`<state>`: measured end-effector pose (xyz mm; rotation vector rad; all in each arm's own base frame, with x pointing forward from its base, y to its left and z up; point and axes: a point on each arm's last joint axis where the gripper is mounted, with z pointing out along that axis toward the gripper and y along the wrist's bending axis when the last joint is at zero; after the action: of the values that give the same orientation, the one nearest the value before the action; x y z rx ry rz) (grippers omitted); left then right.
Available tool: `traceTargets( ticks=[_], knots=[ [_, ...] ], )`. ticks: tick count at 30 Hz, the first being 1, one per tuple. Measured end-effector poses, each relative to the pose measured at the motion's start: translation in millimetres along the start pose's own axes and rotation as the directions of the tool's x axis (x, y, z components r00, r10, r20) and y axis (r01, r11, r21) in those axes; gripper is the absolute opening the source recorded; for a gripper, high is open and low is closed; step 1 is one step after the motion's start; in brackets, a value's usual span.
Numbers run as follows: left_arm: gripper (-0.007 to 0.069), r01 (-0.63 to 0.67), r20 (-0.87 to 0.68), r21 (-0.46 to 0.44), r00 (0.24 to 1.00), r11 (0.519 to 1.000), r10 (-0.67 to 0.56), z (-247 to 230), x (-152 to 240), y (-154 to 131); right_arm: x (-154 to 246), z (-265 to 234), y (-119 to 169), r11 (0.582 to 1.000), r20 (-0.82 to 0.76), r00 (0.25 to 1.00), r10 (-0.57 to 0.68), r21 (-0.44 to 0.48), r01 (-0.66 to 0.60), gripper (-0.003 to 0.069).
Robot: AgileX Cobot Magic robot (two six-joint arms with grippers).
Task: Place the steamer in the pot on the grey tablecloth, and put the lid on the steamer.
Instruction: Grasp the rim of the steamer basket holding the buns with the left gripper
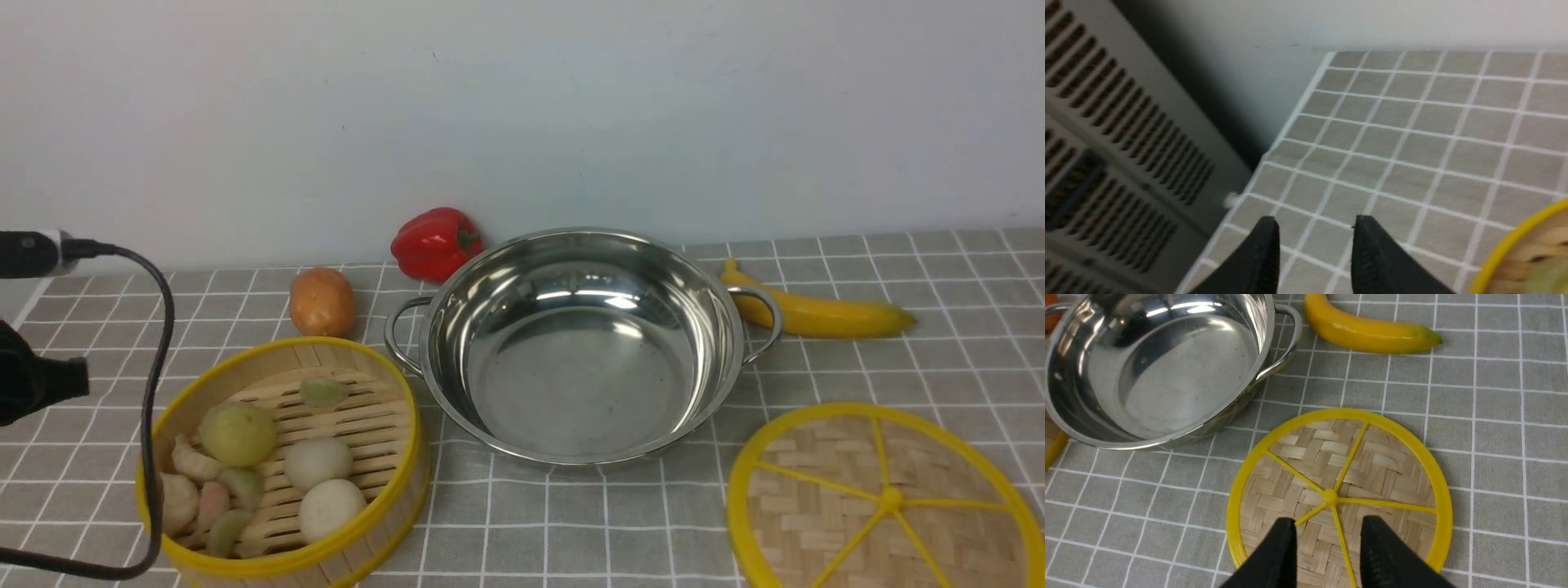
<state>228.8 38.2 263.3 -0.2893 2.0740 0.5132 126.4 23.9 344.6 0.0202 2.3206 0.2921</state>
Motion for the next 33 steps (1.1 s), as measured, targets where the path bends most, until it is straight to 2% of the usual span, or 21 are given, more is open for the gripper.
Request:
traceTargets(
  ticks=[3,4,5,6,7,8,9,10,12,13,14,17,19,21,23,24,25,26,27,30,33],
  knots=[
    [0.0243,0.134,0.009,0.215,0.99,0.967,-0.139,-2.3,-3.5,-19.2,-1.2,0.0,1.0,1.0,0.014,1.0,-0.008,-0.011,0.008,0.024],
    [0.0243,0.143,0.007,0.233,0.989,0.962,-0.149,-2.7,-3.8,-20.8,-1.4,0.0,1.0,1.0,0.015,1.0,-0.008,-0.011,0.008,0.024],
    [0.0243,0.176,-0.003,0.325,0.983,0.929,-0.185,-5.2,-5.3,-29.0,-1.5,0.0,1.0,1.0,0.016,1.0,-0.01,-0.011,0.01,0.024],
    [0.0243,0.227,-0.033,0.451,0.971,0.863,-0.238,-9.8,-7.2,-40.5,-1.6,0.0,1.4,1.0,0.017,1.0,-0.011,-0.015,0.011,0.024],
    [0.0243,0.236,-0.041,0.486,0.968,0.841,-0.248,-11.6,-7.8,-43.7,-1.6,0.0,1.4,1.0,0.017,1.0,-0.012,-0.015,0.013,0.024],
    [0.0243,0.257,-0.078,0.631,0.96,0.732,-0.269,-20.8,-10.2,-57.0,-1.6,0.0,1.6,1.0,0.017,1.0,-0.017,-0.017,0.018,0.024],
    [0.0243,0.254,-0.094,0.702,0.959,0.666,-0.268,-26.7,-11.4,-63.4,-1.5,0.0,1.6,1.0,0.017,1.0,-0.02,-0.018,0.02,0.024],
    [0.0243,0.256,-0.095,0.702,0.959,0.665,-0.268,-26.7,-11.4,-63.4,-1.5,0.0,1.6,1.0,0.017,1.0,-0.02,-0.018,0.02,0.024],
    [0.0243,0.22,-0.122,0.841,0.967,0.494,-0.223,-43.0,-11.6,-76.5,-0.9,0.0,1.8,1.0,0.01,1.0,-0.024,-0.019,0.024,0.024],
    [0.0243,0.212,-0.125,0.856,0.97,0.472,-0.209,-45.3,-10.9,-77.9,-0.7,0.0,1.7,1.0,0.008,1.0,-0.024,-0.019,0.024,0.024],
    [0.0243,0.178,-0.146,0.907,0.983,0.382,-0.111,-55.0,-4.0,-83.5,-0.1,0.0,1.7,1.0,0.002,1.0,-0.025,-0.019,0.025,0.024],
    [0.0243,0.192,-0.204,0.92,0.979,0.342,-0.002,-60.7,6.1,-85.4,0.6,0.0,1.7,0.999,-0.006,1.0,-0.027,-0.019,0.027,0.024],
    [0.0243,0.206,-0.283,0.903,0.945,0.378,0.162,-61.8,22.5,-82.8,1.4,0.0,1.7,0.999,-0.014,0.999,-0.037,-0.02,0.036,0.024],
    [0.0243,0.21,-0.367,0.853,0.892,0.479,0.263,-57.6,31.7,-74.9,1.4,0.0,1.7,0.999,-0.014,0.999,-0.043,-0.02,0.043,0.024],
    [0.0243,0.219,-0.434,0.793,0.858,0.569,0.274,-52.6,32.0,-66.9,1.4,0.0,1.7,0.999,-0.015,0.999,-0.049,-0.02,0.048,0.024],
    [0.0243,0.172,-0.491,0.68,0.829,0.713,0.268,-41.7,28.7,-49.9,1.5,0.0,1.8,0.999,-0.015,0.999,-0.05,-0.021,0.05,0.024],
    [0.0243,0.16,-0.513,0.621,0.823,0.767,0.244,-37.5,25.3,-42.5,1.5,0.0,1.8,0.999,-0.016,0.999,-0.05,-0.021,0.05,0.024],
    [0.0243,0.174,-0.527,0.595,0.821,0.784,0.218,-36.6,22.9,-40.5,1.5,0.0,1.8,0.999,-0.016,0.999,-0.05,-0.021,0.05,0.024],
    [0.0243,0.125,-0.54,0.472,0.824,0.873,0.174,-28.5,16.0,-25.0,1.6,0.0,2.0,0.999,-0.017,0.999,-0.049,-0.023,0.049,0.024],
    [0.0243,0.061,-0.542,0.298,0.832,0.953,0.117,-18.0,9.2,-7.0,1.6,0.0,2.2,0.999,-0.017,0.999,-0.047,-0.025,0.046,0.024],
    [0.0243,0.042,-0.565,0.226,0.819,0.973,0.095,-10.0,11.9,-3.4,1.6,0.0,2.4,0.999,-0.017,0.999,-0.046,-0.027,0.045,0.024]
  ],
)
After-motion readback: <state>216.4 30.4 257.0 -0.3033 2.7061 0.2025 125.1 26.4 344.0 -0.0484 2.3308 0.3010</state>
